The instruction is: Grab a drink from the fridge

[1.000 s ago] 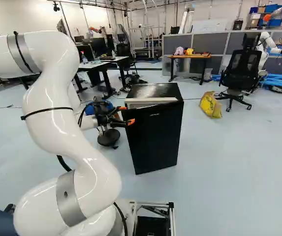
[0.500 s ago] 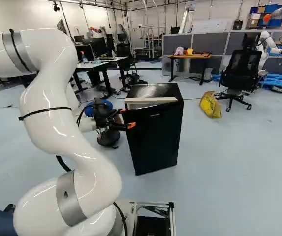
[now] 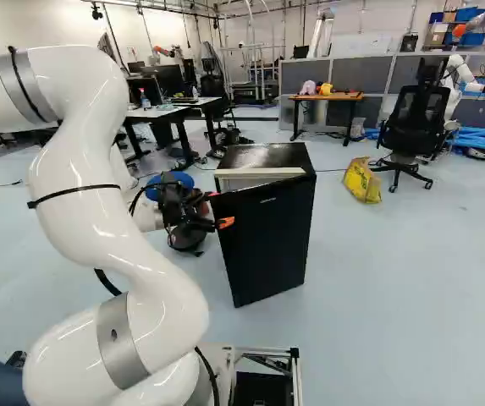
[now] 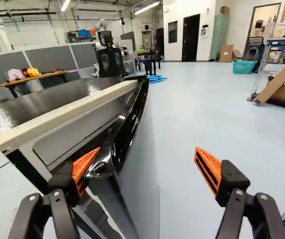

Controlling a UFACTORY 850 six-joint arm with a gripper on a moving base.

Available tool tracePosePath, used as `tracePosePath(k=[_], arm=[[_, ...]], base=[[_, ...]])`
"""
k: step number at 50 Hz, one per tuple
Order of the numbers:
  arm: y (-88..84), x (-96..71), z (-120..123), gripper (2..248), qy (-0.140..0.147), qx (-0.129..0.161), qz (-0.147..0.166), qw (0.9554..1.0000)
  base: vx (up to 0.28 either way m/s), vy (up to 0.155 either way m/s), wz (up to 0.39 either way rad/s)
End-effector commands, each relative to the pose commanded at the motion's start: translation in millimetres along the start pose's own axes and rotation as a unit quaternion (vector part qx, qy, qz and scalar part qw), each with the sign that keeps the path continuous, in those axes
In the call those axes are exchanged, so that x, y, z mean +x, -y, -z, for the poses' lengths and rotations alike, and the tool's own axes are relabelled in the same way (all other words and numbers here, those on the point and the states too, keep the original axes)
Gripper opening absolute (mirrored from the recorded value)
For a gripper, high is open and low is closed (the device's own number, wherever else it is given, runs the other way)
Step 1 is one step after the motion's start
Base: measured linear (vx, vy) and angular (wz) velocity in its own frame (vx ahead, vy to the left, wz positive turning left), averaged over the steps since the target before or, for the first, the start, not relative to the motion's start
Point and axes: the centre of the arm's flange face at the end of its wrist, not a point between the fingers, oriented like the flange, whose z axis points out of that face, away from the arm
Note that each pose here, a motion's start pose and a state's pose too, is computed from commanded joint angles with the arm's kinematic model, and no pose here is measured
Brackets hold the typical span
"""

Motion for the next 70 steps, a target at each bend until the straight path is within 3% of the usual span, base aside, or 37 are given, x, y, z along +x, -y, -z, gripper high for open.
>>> tracePosePath(k=[42, 58, 70], arm=[[-47.1, 1.4, 11.3, 247, -0.023, -0.072, 0.018, 0.9969], [-60.3, 2.2, 9.3, 247, -0.03, -0.111, 0.02, 0.9932], [-64.6, 4.0, 2.3, 247, -0.031, -0.151, 0.013, 0.988]], base=[[0.0, 0.0, 0.0], [0.0, 0.0, 0.0], [0.0, 0.0, 0.0]])
